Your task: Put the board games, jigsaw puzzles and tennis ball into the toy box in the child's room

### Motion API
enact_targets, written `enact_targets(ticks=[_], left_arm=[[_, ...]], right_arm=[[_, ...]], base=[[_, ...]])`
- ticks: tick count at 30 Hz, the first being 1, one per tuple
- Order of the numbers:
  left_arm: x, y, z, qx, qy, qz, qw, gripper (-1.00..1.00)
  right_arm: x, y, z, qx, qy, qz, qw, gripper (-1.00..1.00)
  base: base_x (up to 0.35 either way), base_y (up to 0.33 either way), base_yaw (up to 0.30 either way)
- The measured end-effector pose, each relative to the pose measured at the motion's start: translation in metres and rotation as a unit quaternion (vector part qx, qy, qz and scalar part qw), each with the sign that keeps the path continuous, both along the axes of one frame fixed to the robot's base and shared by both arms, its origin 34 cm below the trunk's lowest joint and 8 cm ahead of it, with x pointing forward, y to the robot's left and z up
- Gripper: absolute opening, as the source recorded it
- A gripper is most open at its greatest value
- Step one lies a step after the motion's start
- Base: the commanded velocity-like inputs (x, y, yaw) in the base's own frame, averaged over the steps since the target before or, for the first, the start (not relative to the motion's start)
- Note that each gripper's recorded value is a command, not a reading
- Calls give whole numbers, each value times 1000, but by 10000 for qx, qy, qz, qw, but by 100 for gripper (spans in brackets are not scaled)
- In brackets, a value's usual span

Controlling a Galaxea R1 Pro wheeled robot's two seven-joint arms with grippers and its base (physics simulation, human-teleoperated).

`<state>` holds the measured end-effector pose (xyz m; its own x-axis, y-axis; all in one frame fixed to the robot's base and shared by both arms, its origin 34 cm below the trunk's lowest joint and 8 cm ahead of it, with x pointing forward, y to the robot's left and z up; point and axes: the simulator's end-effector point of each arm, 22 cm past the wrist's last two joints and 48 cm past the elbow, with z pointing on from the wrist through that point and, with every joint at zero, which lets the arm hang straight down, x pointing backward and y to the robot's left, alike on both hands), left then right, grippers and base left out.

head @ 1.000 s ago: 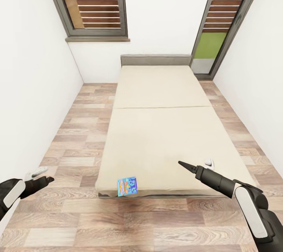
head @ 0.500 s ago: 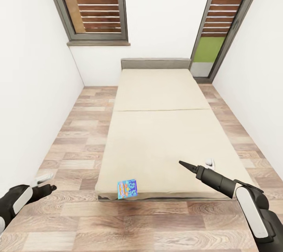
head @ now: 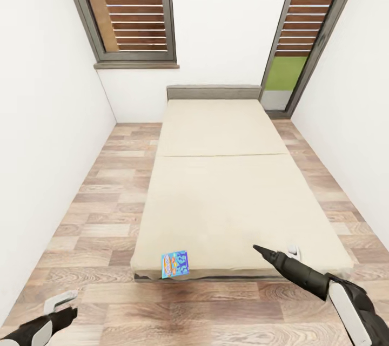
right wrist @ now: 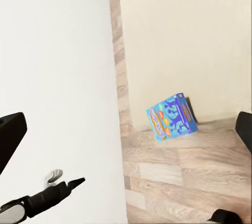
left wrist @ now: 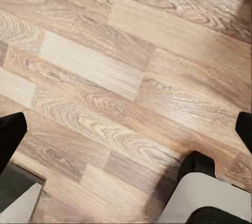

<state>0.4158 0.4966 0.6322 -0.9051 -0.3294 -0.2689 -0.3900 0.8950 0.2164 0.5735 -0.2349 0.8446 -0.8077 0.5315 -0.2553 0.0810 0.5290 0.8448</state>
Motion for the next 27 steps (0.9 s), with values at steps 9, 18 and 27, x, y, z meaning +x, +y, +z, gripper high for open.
enact_targets(ticks=[9, 18, 27], left_arm=[[-64, -18, -11, 117, 95, -486, 9987, 100], [-78, -26, -10, 166, -121, -585, 9981, 100], [-92, -37, -11, 132, -114, -624, 9979, 100]], right_arm=[[-67, -23, -46, -497, 33, -375, 9981, 100], [-103, -37, -88, -1039, 225, -351, 9937, 100], [-114, -42, -99, -1191, 221, -427, 9917, 100]], base=[[0, 0, 0], [0, 0, 0], [0, 0, 0]])
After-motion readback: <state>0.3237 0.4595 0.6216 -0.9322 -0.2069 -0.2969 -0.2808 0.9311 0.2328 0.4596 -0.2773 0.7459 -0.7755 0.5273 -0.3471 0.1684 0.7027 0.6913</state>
